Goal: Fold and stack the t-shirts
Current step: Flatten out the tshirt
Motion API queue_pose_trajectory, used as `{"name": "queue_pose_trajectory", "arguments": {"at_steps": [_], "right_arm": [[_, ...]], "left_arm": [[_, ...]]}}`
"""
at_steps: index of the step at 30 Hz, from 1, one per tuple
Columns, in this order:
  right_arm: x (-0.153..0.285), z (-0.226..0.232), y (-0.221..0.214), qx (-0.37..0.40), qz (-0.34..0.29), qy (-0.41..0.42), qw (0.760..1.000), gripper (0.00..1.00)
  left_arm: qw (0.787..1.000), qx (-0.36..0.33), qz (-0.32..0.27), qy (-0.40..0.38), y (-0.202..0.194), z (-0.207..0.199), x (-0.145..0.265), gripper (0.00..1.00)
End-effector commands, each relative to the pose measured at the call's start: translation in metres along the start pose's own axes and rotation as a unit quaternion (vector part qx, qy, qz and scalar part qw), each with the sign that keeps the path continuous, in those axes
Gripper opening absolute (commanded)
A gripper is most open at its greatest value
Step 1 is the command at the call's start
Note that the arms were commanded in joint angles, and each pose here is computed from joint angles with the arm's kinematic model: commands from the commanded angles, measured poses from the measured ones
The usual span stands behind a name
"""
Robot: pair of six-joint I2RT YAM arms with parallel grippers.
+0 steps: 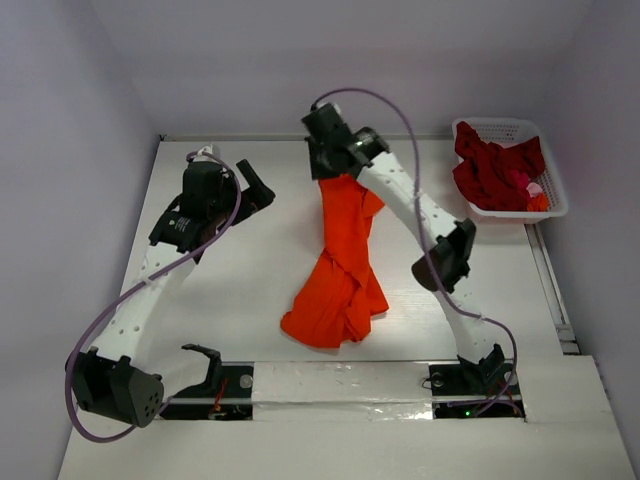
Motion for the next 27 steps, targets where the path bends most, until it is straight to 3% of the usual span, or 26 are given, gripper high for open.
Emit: {"name": "queue_pose_trajectory", "arguments": {"at_steps": [1,6,14,20,27], "right_arm": [[0.104,-0.013,0.049,-0.019,-0.091,0.089,0.992,0.00],[0.171,-0.023,0.067,-0.027,-0.141,0.164,0.976,0.00],[0.232,-0.042,0.085,-0.059,-0.204,0.229,0.950,0.00],[0.285,-0.065,0.100,-0.071,-0.266,0.300,0.913,0.00],[0.287,-0.069,0.100,-0.074,-0.264,0.299,0.914,0.00]], "left_arm": [[1.000,0.009,-0.015,-0.012,-0.002,0.002,0.004,0.99],[1.000,0.013,0.006,-0.009,-0.018,0.013,-0.003,0.99],[0.997,0.000,0.068,-0.025,-0.055,0.021,-0.012,0.99],[0.993,-0.018,0.117,-0.029,-0.084,0.032,-0.006,0.99],[0.970,-0.062,0.222,-0.074,-0.126,0.030,0.002,0.99]]}}
Point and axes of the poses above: each gripper's point midway between its finger pads, its own x axis back along the fingers, its own z axis along the line the jaws close on, y = z × x, the point moved 10 cm from there along x, back along the fingers, and after that the axes turned 2 degrees about -x, right-handed, at the moved point
